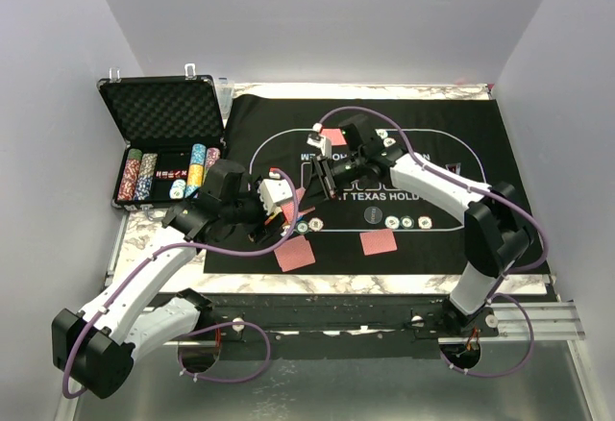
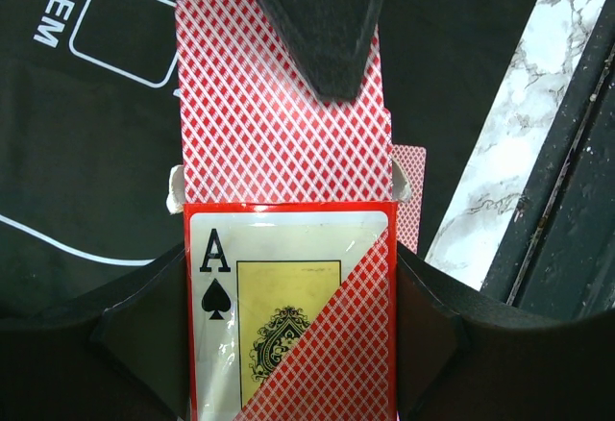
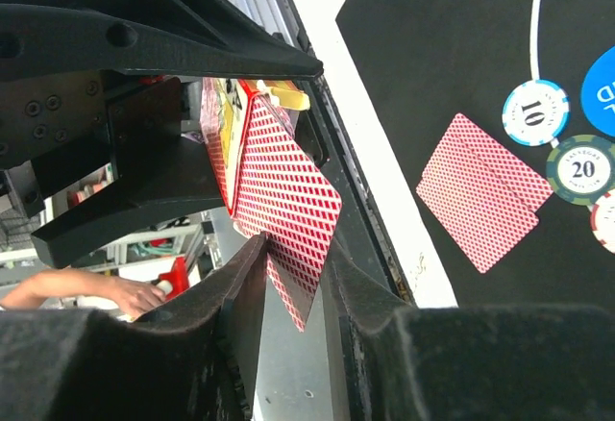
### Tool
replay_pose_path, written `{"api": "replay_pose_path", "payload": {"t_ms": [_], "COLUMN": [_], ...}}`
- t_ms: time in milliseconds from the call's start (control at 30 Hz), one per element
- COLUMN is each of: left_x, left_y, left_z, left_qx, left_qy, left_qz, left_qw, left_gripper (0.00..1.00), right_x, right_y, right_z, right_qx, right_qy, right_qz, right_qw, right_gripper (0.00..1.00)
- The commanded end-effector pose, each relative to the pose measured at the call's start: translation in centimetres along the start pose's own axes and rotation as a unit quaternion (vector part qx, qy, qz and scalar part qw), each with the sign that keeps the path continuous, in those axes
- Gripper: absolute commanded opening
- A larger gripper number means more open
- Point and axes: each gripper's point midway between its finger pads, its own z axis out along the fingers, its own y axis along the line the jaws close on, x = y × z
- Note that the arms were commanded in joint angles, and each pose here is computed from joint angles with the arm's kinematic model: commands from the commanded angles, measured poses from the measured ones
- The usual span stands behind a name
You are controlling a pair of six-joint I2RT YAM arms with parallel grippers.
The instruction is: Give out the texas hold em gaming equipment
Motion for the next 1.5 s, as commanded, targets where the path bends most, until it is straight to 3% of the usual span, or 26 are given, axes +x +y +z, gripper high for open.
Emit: {"api": "replay_pose_path", "payload": {"t_ms": [0,167,400,667,933,1100,1467], "left_x": [-2.1,-2.2,-1.7,-1.4,-1.9,-2.3,-2.1], "left_y": [0.2,0.4,0.5,0.5,1.1,1.7,1.7], "left_z": [-0.5,-0.4,-0.3,-0.4,-0.7,-1.6,-1.9], "left_qx": [-0.002,-0.005,-0.007,-0.01,-0.02,-0.035,-0.038], "left_qy": [-0.037,-0.035,-0.028,-0.027,-0.033,-0.034,-0.033], "left_qz": [0.015,0.021,0.018,0.01,-0.002,-0.016,-0.017], "left_qw": [0.999,0.999,0.999,1.0,0.999,0.999,0.999], "left_gripper": [0.0,0.0,0.0,0.0,0.0,0.0,0.0], "right_x": [0.3,0.1,-0.7,-5.5,-11.6,-14.3,-18.3], "right_y": [0.3,0.6,1.3,-0.1,-8.6,-15.1,-22.3], "right_z": [-1.4,-2.1,-4.3,-9.7,-9.8,-9.6,-8.3], "right_qx": [0.008,0.002,-0.021,-0.02,0.09,0.161,0.19], "right_qy": [-0.007,-0.014,-0.029,-0.121,-0.192,-0.195,-0.211], "right_qz": [-0.012,-0.014,-0.008,0.02,0.031,0.039,0.04], "right_qw": [1.0,1.0,0.999,0.992,0.977,0.967,0.958], "right_gripper": [0.3,0.25,0.01,0.01,0.01,0.01,0.0]}}
